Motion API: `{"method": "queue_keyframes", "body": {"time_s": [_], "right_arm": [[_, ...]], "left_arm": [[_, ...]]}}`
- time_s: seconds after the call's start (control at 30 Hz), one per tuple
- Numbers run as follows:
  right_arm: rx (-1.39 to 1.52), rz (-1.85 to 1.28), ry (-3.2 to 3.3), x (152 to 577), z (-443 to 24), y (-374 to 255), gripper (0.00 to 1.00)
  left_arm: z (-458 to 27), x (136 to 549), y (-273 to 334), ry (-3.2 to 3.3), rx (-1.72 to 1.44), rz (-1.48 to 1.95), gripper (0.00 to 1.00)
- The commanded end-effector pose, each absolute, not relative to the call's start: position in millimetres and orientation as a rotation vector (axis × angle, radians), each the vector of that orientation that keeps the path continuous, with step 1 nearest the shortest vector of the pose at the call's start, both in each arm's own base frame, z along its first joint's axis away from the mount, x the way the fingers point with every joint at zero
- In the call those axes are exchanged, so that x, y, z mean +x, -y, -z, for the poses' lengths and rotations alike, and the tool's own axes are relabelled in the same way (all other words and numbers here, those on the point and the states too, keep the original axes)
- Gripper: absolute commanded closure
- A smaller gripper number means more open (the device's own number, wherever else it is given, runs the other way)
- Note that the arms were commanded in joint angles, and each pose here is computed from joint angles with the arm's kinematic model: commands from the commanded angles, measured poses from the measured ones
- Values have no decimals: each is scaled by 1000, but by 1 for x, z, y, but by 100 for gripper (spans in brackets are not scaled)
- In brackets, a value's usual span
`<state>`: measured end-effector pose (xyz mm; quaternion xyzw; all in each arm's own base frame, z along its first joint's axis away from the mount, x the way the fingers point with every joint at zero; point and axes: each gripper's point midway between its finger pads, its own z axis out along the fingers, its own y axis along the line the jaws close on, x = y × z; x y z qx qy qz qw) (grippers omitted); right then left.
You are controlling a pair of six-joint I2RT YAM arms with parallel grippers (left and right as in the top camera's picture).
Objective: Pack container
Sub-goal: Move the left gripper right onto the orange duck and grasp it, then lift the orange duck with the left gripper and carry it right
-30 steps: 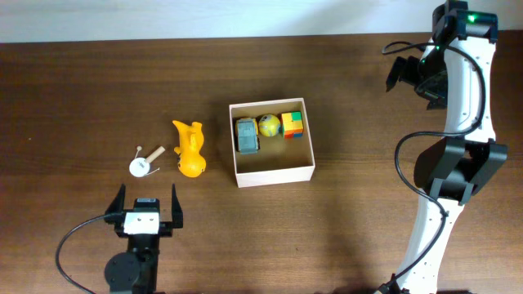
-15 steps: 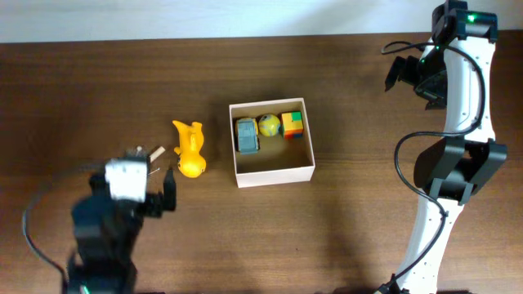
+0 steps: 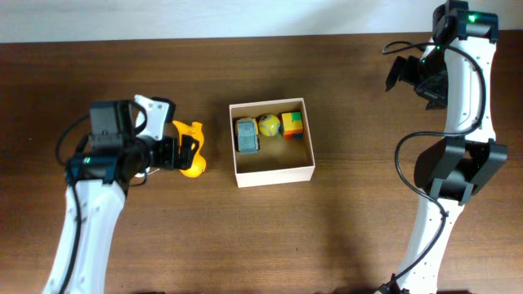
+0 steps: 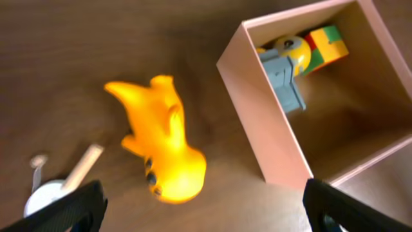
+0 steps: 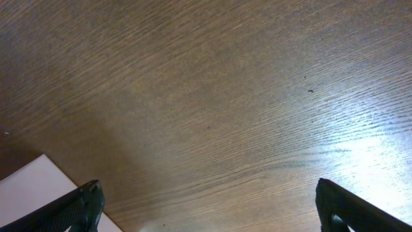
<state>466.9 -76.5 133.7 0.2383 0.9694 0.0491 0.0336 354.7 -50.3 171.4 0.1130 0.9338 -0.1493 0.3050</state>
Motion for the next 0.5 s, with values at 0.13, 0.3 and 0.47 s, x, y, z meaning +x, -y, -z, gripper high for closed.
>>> {"method": "queue_keyframes", "body": {"time_s": [0.13,0.3,0.47], "right_arm": [[749,-160,-2964,468,-138,78,1],[750,-160,-2964,468,-138,79,1],[750,-160,-2965,468,-138,79,1]], "left_arm": [[-111,379,43,-2606,255,393,1],[-82,399,43,-2615,257,373,0],[-69,413,46,-2612,243,275,9]]}}
